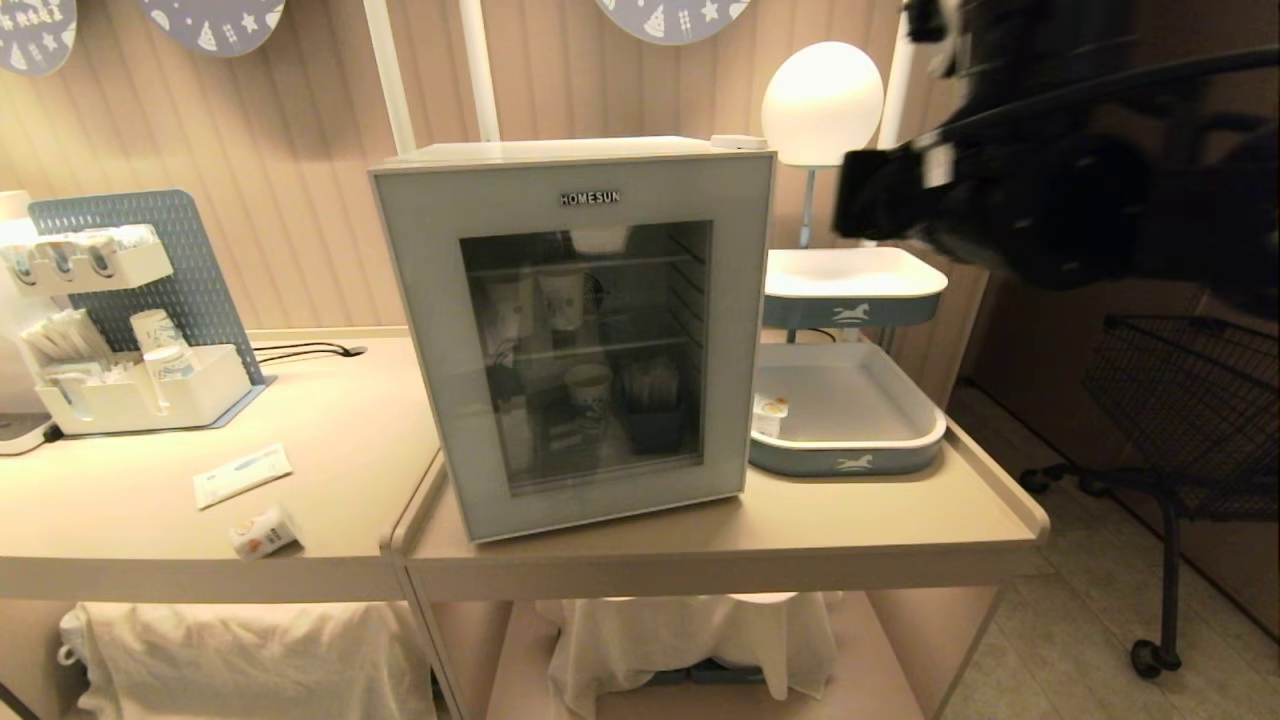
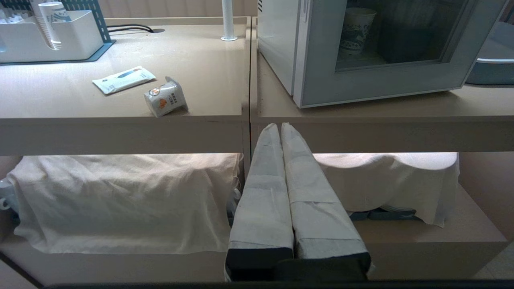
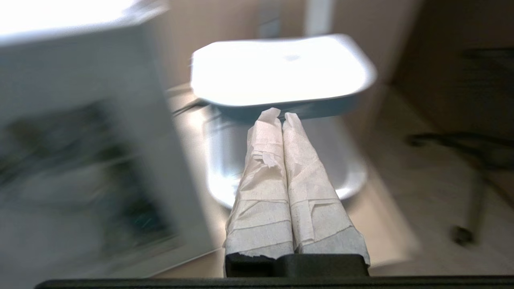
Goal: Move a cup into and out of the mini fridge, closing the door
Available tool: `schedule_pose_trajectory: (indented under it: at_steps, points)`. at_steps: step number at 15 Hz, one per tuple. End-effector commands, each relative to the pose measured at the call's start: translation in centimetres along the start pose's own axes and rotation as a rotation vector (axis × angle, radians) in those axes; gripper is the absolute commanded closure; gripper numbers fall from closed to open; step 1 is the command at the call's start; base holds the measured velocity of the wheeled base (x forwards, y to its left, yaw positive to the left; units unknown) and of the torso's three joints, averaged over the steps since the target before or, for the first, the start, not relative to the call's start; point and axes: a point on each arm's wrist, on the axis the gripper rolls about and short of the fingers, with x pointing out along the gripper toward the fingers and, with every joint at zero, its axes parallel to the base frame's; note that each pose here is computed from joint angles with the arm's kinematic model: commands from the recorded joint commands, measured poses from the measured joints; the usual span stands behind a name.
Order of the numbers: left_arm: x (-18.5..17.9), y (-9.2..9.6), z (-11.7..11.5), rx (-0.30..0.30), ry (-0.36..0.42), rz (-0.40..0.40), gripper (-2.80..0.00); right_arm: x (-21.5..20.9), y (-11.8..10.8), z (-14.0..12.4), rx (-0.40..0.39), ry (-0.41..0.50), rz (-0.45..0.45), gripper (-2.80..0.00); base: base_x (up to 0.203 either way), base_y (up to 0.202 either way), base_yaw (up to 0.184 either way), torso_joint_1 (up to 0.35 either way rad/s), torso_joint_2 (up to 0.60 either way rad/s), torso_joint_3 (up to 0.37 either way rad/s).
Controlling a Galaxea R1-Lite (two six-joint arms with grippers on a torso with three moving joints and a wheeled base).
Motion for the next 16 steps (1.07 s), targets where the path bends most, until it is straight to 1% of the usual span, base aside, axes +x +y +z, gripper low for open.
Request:
schedule_pose_trajectory:
  at_steps: [1, 2, 3, 4, 5, 6, 7, 8, 9, 10, 11, 12, 13, 14, 16]
  points:
    - [0.0, 0.0, 0.0, -0.001, 0.001, 0.000, 0.00, -7.0, -9.5, 4.6, 0.132, -0.142, -0.118, 0.00, 0.000, 0.000, 0.000, 0.000, 0.00, 0.000]
    - [0.0, 0.0, 0.0, -0.001, 0.001, 0.000, 0.00, -9.6, -13.4, 4.9, 0.162, -0.183, -0.212, 0.00, 0.000, 0.000, 0.000, 0.000, 0.00, 0.000]
    - [0.0, 0.0, 0.0, -0.001, 0.001, 0.000, 0.00, -12.4, -17.1, 4.4, 0.187, -0.221, -0.318, 0.00, 0.000, 0.000, 0.000, 0.000, 0.00, 0.000]
    - [0.0, 0.0, 0.0, -0.001, 0.001, 0.000, 0.00, -15.6, -20.1, 3.1, 0.204, -0.255, -0.423, 0.00, 0.000, 0.000, 0.000, 0.000, 0.00, 0.000]
    - [0.0, 0.0, 0.0, -0.001, 0.001, 0.000, 0.00, -18.7, -22.2, 1.1, 0.213, -0.282, -0.513, 0.00, 0.000, 0.000, 0.000, 0.000, 0.00, 0.000]
    - [0.0, 0.0, 0.0, -0.001, 0.001, 0.000, 0.00, -21.5, -23.5, -1.5, 0.216, -0.300, -0.579, 0.00, 0.000, 0.000, 0.000, 0.000, 0.00, 0.000]
    - [0.0, 0.0, 0.0, -0.001, 0.001, 0.000, 0.00, -23.9, -24.4, -4.6, 0.212, -0.311, -0.627, 0.00, 0.000, 0.000, 0.000, 0.000, 0.00, 0.000]
    - [0.0, 0.0, 0.0, -0.001, 0.001, 0.000, 0.00, -25.7, -24.8, -8.0, 0.202, -0.317, -0.658, 0.00, 0.000, 0.000, 0.000, 0.000, 0.00, 0.000]
    - [0.0, 0.0, 0.0, 0.000, 0.001, 0.000, 0.00, -26.9, -25.0, -11.0, 0.189, -0.323, -0.660, 0.00, 0.000, 0.000, 0.000, 0.000, 0.00, 0.000]
    - [0.0, 0.0, 0.0, -0.001, 0.001, 0.000, 0.00, -27.7, -25.0, -13.9, 0.171, -0.334, -0.611, 0.00, 0.000, 0.000, 0.000, 0.000, 0.00, 0.000]
    - [0.0, 0.0, 0.0, 0.001, 0.001, 0.000, 0.00, -28.2, -24.8, -16.2, 0.145, -0.359, -0.483, 0.00, 0.000, 0.000, 0.000, 0.000, 0.00, 0.000]
    - [0.0, 0.0, 0.0, 0.001, 0.001, 0.000, 0.00, -28.0, -24.3, -18.0, 0.099, -0.367, -0.285, 0.00, 0.000, 0.000, 0.000, 0.000, 0.00, 0.000]
    - [0.0, 0.0, 0.0, 0.001, 0.001, 0.000, 0.00, -26.9, -23.7, -20.4, 0.042, -0.323, -0.087, 0.00, 0.000, 0.000, 0.000, 0.000, 0.00, 0.000]
    - [0.0, 0.0, 0.0, 0.000, 0.001, 0.000, 0.00, -25.6, -23.2, -23.0, 0.002, -0.256, 0.030, 0.00, 0.000, 0.000, 0.000, 0.000, 0.00, 0.000]
    - [0.0, 0.0, 0.0, 0.001, 0.001, 0.000, 0.00, -23.6, -22.7, -27.3, -0.045, -0.147, 0.100, 0.00, 0.000, 0.000, 0.000, 0.000, 0.00, 0.000]
